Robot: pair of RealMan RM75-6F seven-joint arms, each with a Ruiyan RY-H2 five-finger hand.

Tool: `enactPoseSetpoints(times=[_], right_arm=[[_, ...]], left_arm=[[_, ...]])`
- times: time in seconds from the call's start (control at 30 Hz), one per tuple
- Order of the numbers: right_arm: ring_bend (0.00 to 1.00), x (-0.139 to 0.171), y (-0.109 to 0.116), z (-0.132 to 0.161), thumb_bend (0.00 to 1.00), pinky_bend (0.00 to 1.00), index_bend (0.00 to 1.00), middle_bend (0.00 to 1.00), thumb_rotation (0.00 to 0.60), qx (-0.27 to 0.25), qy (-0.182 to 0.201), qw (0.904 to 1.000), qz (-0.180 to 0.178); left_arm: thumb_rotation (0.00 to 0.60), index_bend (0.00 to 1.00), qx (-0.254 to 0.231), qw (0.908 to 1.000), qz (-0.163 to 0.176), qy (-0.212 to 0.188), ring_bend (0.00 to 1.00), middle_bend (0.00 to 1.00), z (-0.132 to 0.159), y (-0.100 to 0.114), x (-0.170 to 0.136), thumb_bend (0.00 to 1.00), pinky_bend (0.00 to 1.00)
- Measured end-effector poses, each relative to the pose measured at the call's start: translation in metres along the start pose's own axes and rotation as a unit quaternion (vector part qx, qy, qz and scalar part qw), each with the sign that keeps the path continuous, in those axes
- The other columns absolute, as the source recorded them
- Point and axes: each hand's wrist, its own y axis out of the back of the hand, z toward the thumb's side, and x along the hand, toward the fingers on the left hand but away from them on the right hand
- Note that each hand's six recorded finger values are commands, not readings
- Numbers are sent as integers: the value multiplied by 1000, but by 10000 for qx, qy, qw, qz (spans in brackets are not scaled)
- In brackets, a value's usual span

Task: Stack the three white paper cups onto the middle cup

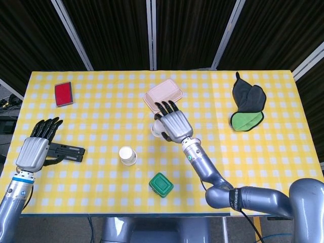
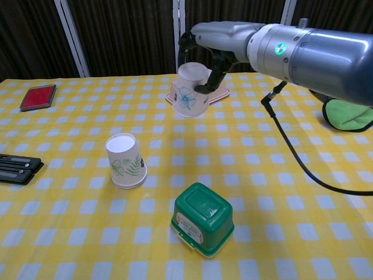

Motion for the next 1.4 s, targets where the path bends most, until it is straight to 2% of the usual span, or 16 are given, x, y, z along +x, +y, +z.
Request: enactPoseSetpoints(times=[0.13,0.33,1.1,1.2,1.4], right_arm=[[0,11,7,36,281,25,446,52,600,53,322,9994,-124],[0,17,-5,67,281,26,448,52,600,-83,586,9982,-75],[0,12,-35,103,259,36,445,40,600,-486,853,9951,152],[0,12,-38,105,229,34,404,16,600,-486,855,9950,175],[0,10,-40,102,160,24,209,0,600,-372,804,9960,96]], left_arm=[[600,0,-10,10000,-16,-19,0,0,0,-1,0,176,0],[600,0,-22,10000,-29,-39,0,0,1,-2,1,176,0],[600,0,-16,9999,-102,57,0,0,-3,-4,4,176,0],[600,0,-14,9999,-111,69,0,0,-4,-4,4,176,0],[600,0,-15,9999,-116,72,0,0,-4,-4,4,177,0]])
